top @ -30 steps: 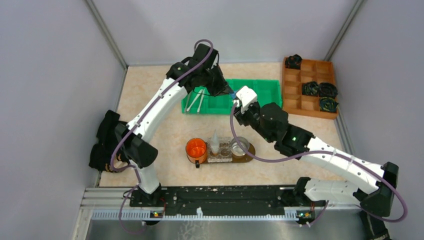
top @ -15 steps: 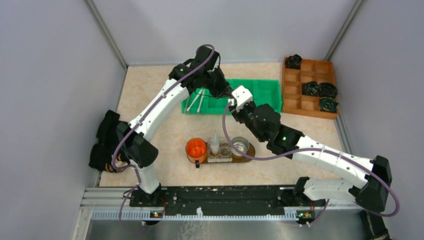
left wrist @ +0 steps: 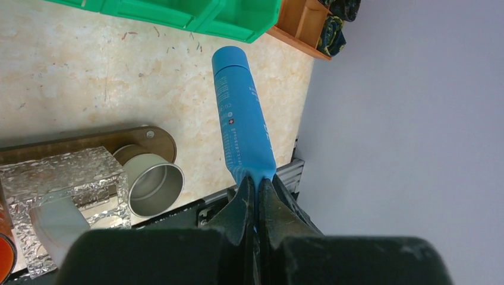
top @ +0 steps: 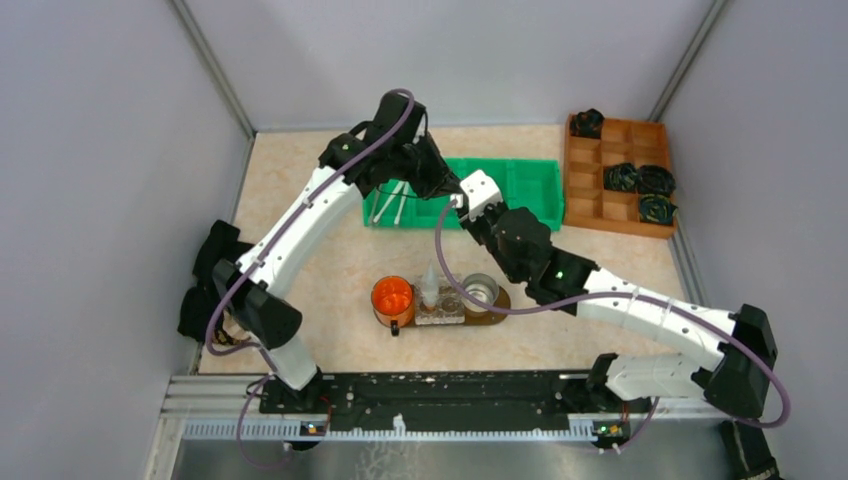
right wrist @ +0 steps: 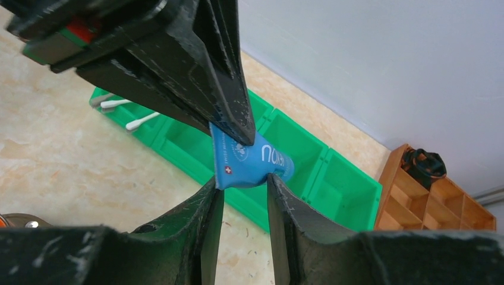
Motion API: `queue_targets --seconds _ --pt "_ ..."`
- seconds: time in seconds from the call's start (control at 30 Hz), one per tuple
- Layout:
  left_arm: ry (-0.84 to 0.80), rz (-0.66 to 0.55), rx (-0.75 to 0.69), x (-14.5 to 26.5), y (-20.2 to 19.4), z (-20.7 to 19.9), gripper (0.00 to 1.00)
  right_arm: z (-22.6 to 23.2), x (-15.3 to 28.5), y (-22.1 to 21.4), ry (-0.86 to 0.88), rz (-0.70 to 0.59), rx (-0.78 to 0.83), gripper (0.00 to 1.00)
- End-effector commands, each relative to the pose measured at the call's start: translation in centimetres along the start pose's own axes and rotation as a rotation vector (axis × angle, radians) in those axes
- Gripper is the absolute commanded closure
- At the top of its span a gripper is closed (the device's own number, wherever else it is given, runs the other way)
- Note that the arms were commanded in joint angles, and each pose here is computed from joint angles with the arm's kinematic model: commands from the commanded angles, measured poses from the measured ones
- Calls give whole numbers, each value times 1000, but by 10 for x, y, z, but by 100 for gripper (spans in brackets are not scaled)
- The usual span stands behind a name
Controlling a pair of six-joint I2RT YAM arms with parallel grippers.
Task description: Prepare toiletry sets of a toothbrush and toothpaste on the tray
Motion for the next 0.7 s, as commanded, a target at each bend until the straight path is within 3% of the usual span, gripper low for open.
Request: queue_targets --seconds 0.0,0.17,0.3,0.37,0.5,0.67 --pt "-43 2 74 16 -4 -6 100 -4 -4 20 -41 -47 -36 68" --pt "-54 12 69 19 -9 -4 100 0 -11 22 -39 -42 -29 68" --pt "-67 26 66 22 -12 -4 100 4 -16 23 -40 -45 -31 55" --pt "-75 32 62 23 -13 -5 100 6 -19 24 -33 -47 -32 54" --pt "-89 34 55 26 -14 -7 100 10 -24 24 -31 -43 -35 70" --pt "-94 15 40 30 -12 -7 100 7 -22 26 -37 -43 -40 82"
Point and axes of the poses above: each gripper's point midway between its finger pads, its own x axis back along the fingers, its own z axis along the line the jaws close on, y = z × x, the point moved 7 cm from there along x, back along the fingers, and after that the axes turned 2 degrees about x, right-handed, at the moved point
